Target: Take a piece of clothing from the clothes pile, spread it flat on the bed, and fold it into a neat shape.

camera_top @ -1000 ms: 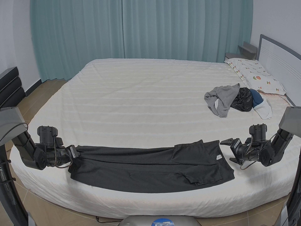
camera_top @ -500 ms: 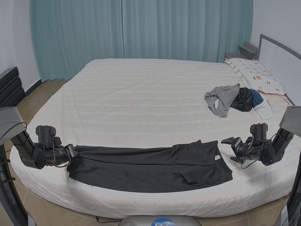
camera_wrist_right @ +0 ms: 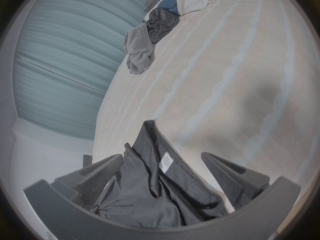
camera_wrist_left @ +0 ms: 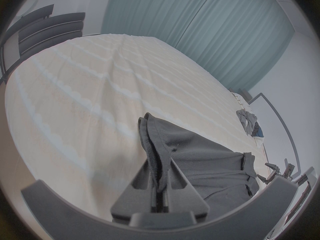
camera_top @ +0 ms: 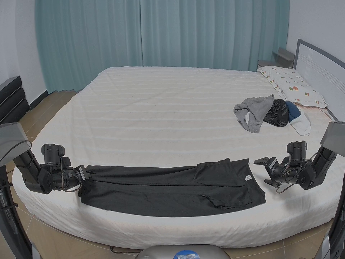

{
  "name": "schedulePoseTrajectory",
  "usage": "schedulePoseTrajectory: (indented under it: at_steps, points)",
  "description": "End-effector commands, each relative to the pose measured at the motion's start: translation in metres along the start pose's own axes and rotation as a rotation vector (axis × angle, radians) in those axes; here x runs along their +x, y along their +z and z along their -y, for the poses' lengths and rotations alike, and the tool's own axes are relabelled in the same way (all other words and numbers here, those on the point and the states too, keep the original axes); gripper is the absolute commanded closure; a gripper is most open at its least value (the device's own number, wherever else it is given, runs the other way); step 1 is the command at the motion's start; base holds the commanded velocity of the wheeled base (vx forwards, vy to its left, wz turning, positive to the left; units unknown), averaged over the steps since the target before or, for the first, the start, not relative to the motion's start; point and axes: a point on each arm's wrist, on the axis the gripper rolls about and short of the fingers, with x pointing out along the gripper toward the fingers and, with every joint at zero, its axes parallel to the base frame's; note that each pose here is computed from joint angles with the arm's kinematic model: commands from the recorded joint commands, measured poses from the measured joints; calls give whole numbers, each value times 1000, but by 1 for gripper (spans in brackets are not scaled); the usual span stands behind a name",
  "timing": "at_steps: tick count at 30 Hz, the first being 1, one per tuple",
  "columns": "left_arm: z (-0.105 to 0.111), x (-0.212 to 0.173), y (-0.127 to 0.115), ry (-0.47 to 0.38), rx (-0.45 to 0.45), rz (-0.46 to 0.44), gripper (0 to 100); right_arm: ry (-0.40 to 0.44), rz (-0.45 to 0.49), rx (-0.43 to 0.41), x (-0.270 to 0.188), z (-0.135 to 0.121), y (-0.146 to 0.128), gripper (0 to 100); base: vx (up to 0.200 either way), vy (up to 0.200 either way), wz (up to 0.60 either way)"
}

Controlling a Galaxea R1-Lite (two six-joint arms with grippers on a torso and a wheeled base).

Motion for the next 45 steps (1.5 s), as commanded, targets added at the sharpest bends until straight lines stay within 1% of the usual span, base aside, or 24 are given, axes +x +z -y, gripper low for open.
schedulePoseTrajectory:
  at_steps: [1,5,8,15,18,23,27,29,30,33,34,35,37,41,45]
  points:
    - [-1,2,0,-1,-3,-1,100,0,0,0,0,0,0,0,0,0,0]
    - [1,2,0,-4,-9,0,100,0,0,0,0,0,0,0,0,0,0]
    - [6,4,1,-16,-35,2,100,0,0,0,0,0,0,0,0,0,0]
    - [9,4,-1,-21,-37,-1,100,0,0,0,0,0,0,0,0,0,0]
    - [13,4,-2,-29,-31,-4,100,0,0,0,0,0,0,0,0,-200,0]
    - [20,3,-3,-39,-68,-5,100,1,0,-1,1,0,0,0,0,-200,0]
    - [26,-2,-1,-51,-77,8,100,3,1,-1,0,0,0,0,0,-200,0]
    - [26,-2,-1,-51,-77,8,100,3,1,-1,0,0,0,0,0,-200,0]
    - [35,-6,1,-73,-102,19,100,1,0,-1,1,0,0,0,0,-200,0]
    - [47,-12,3,-100,-116,29,100,3,1,-1,1,0,0,0,0,-200,0]
    - [48,-12,3,-101,-116,29,100,3,3,0,0,0,1,0,0,-200,0]
    - [58,-15,2,-126,-113,32,100,4,2,-1,0,-1,1,0,0,-200,0]
    - [70,-19,1,-146,-109,37,100,1,0,-1,1,0,0,0,0,-200,0]
    - [98,-20,-7,-159,-65,45,100,1,0,-1,1,0,0,0,0,-200,0]
    - [126,-13,-14,-142,-18,28,100,2,-1,-1,1,0,0,0,0,-200,0]
